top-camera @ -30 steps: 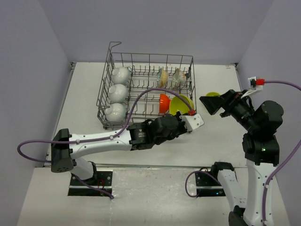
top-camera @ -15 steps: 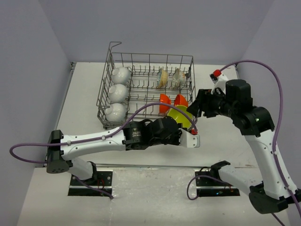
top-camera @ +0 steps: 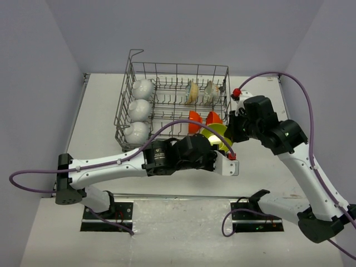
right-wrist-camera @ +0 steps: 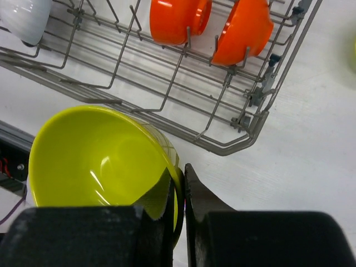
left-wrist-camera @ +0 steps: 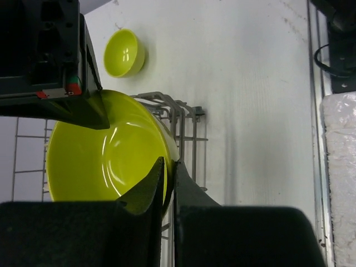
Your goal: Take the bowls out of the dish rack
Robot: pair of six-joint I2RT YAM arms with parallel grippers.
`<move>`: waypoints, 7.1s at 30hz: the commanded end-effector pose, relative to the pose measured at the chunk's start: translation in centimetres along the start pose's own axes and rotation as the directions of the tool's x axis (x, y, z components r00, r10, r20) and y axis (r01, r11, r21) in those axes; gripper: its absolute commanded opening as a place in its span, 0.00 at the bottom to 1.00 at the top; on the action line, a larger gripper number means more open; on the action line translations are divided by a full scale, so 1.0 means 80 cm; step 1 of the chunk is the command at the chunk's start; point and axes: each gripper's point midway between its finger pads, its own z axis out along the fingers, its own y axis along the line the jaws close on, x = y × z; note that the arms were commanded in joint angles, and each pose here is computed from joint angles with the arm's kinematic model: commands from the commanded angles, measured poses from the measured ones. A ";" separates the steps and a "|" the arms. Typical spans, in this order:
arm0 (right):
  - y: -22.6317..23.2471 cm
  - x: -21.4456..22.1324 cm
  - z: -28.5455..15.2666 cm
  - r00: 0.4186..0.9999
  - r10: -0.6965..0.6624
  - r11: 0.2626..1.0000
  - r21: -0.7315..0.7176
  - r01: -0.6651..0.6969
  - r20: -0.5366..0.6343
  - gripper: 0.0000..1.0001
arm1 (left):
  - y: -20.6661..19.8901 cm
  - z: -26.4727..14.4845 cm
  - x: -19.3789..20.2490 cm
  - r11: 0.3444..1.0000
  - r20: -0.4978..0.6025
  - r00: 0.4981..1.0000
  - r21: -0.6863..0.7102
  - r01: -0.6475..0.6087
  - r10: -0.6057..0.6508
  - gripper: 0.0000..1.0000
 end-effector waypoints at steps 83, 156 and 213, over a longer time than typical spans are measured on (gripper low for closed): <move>-0.394 0.010 0.215 0.637 0.653 0.476 0.432 -0.766 0.409 0.57 | 0.157 -0.210 0.186 0.170 0.472 0.482 -0.562 0.809 -0.738 1.00; -0.014 -0.017 -0.039 0.831 0.428 0.823 -0.534 -0.196 0.355 0.99 | 0.173 0.108 0.273 -0.108 0.193 -0.098 -0.042 0.993 -0.976 0.97; 0.006 -0.016 -0.048 0.853 0.379 0.824 -0.551 -0.134 0.358 0.98 | 0.209 0.132 0.266 -0.129 0.230 -0.112 -0.057 0.990 -0.967 0.61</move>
